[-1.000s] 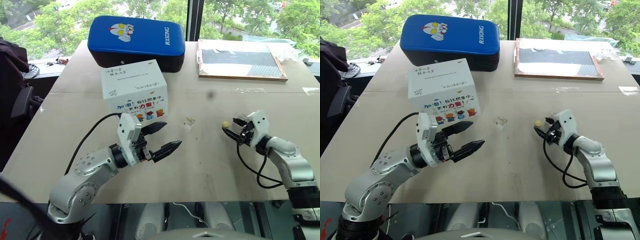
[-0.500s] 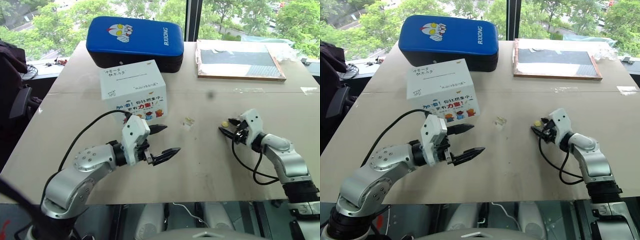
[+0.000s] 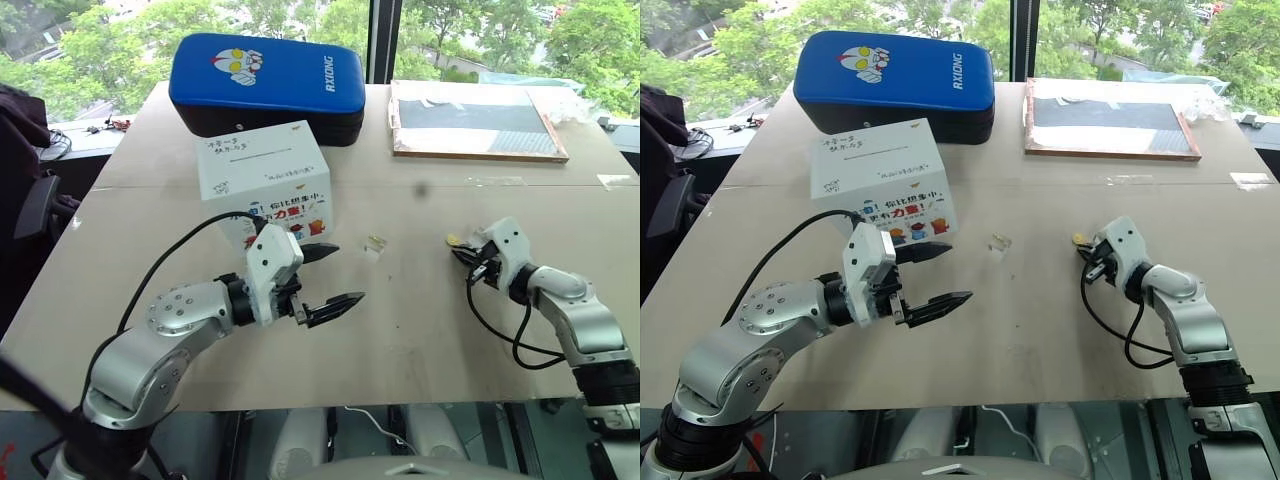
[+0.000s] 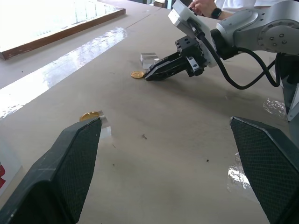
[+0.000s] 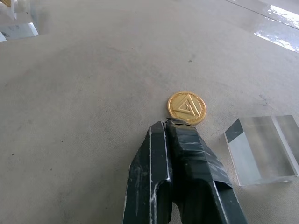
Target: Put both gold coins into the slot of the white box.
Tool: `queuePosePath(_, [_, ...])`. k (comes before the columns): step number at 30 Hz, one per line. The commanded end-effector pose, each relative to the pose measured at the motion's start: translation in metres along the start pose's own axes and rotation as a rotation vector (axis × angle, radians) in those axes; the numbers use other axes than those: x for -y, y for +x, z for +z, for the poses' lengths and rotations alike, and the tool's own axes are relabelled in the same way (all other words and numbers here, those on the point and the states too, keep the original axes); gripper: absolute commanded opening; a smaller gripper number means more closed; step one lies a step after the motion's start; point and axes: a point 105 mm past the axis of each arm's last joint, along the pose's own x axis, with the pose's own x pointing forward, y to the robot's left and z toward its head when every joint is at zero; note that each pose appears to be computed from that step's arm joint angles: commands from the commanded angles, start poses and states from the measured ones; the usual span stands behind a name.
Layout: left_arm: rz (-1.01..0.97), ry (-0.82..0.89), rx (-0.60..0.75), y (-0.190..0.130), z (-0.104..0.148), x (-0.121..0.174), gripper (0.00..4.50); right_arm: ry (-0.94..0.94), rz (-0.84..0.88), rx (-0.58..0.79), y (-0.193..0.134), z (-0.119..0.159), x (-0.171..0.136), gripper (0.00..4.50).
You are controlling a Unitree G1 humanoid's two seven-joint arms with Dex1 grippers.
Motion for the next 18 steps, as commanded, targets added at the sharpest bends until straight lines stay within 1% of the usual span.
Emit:
queuePosePath(1, [-0.009, 0.020, 0.028, 0.000, 0.007, 0.003, 4.50, 0.041, 0.014, -0.013, 0.003, -0.009, -0.006, 0.06])
queuePosePath(2, [-0.008, 0.019, 0.029, 0.000, 0.007, 0.003, 4.50, 0.044, 0.012, -0.003, 0.003, -0.007, -0.005, 0.06])
queuePosePath(4, [-0.004, 0.019, 0.026, -0.001, 0.006, 0.003, 4.50, 0.032, 0.014, -0.017, 0.004, -0.006, -0.005, 0.58])
queuePosePath(5, [-0.003, 0.019, 0.024, -0.001, 0.005, 0.003, 4.50, 0.019, 0.006, -0.019, 0.005, -0.005, -0.004, 0.76])
queuePosePath(6, [-0.002, 0.019, 0.022, -0.001, 0.004, 0.003, 4.50, 0.010, -0.006, -0.016, 0.006, -0.004, -0.003, 1.24])
queuePosePath(7, [-0.002, 0.019, 0.020, -0.001, 0.004, 0.003, 4.50, 0.005, -0.015, -0.012, 0.007, -0.002, -0.002, 1.55])
queuePosePath(9, [0.000, 0.019, 0.021, -0.001, 0.004, 0.004, 4.50, 0.001, -0.013, -0.018, 0.009, 0.002, -0.001, 2.57])
queuePosePath(13, [0.003, 0.018, 0.024, -0.001, 0.004, 0.004, 4.50, -0.005, -0.024, -0.027, 0.011, 0.012, 0.006, 2.57])
queuePosePath(15, [0.005, 0.018, 0.024, -0.001, 0.004, 0.004, 4.50, -0.010, -0.006, -0.044, 0.012, 0.014, 0.005, 2.57])
queuePosePath(18, [0.006, 0.016, 0.027, 0.000, 0.003, 0.004, 4.50, 0.031, 0.039, -0.062, 0.016, 0.019, 0.001, 2.57])
